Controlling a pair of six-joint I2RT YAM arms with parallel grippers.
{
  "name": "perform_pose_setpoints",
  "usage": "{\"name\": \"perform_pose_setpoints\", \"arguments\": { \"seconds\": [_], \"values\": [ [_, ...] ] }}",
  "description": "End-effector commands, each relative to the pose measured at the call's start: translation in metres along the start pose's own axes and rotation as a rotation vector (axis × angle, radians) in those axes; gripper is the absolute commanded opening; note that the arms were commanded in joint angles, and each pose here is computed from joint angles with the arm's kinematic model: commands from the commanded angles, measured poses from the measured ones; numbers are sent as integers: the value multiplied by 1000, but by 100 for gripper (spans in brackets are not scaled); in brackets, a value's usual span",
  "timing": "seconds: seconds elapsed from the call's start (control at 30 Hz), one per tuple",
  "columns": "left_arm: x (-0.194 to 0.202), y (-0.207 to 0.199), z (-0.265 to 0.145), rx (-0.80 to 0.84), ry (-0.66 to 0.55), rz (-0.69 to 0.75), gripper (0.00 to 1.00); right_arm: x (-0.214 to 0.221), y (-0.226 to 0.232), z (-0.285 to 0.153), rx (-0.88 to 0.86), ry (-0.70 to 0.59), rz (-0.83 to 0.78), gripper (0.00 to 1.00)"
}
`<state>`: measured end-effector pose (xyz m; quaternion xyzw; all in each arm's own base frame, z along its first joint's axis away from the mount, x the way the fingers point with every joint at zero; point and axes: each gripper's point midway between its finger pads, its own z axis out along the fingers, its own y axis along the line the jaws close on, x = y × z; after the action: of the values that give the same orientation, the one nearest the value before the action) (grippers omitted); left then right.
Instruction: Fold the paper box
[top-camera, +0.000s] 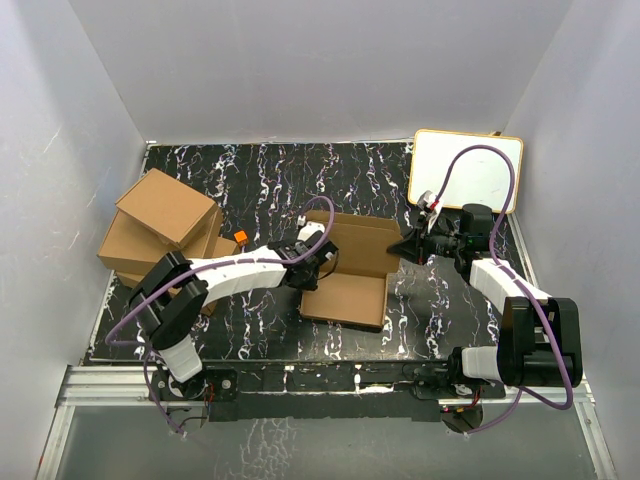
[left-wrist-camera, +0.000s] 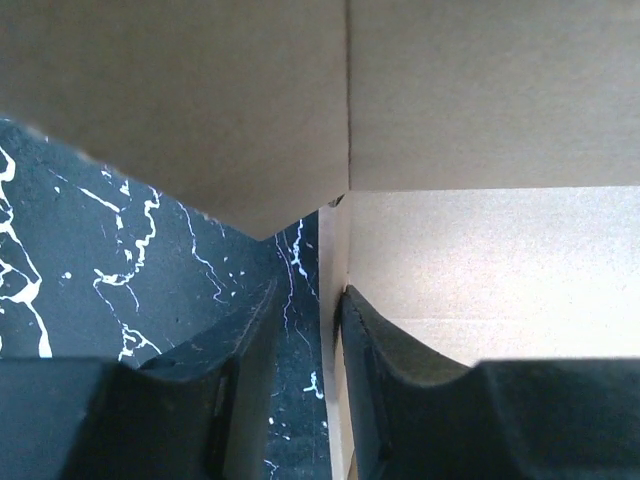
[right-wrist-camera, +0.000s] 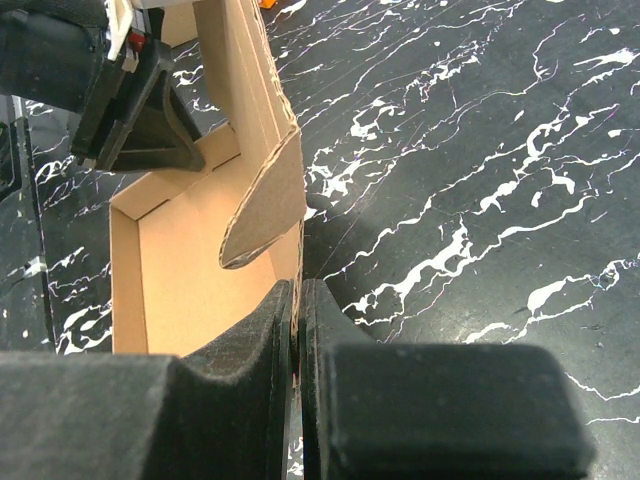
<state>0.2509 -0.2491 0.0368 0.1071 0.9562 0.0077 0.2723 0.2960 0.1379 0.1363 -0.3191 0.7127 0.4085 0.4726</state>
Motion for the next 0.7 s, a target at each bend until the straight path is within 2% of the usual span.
{"name": "perform_pose_setpoints", "arguments": {
  "seconds": [0.0,0.27,0.67],
  "values": [
    [17,15,-12,-6,52,-3,31,-27,-6,-5,23,-59,-142,8],
    [29,3,-13,87,65,-66,35,-26,-6,-5,25,-57,-139,8],
    [44,5,-13,81,113,-106,36,-26,-6,-5,24,-58,-142,8]
  ]
}}
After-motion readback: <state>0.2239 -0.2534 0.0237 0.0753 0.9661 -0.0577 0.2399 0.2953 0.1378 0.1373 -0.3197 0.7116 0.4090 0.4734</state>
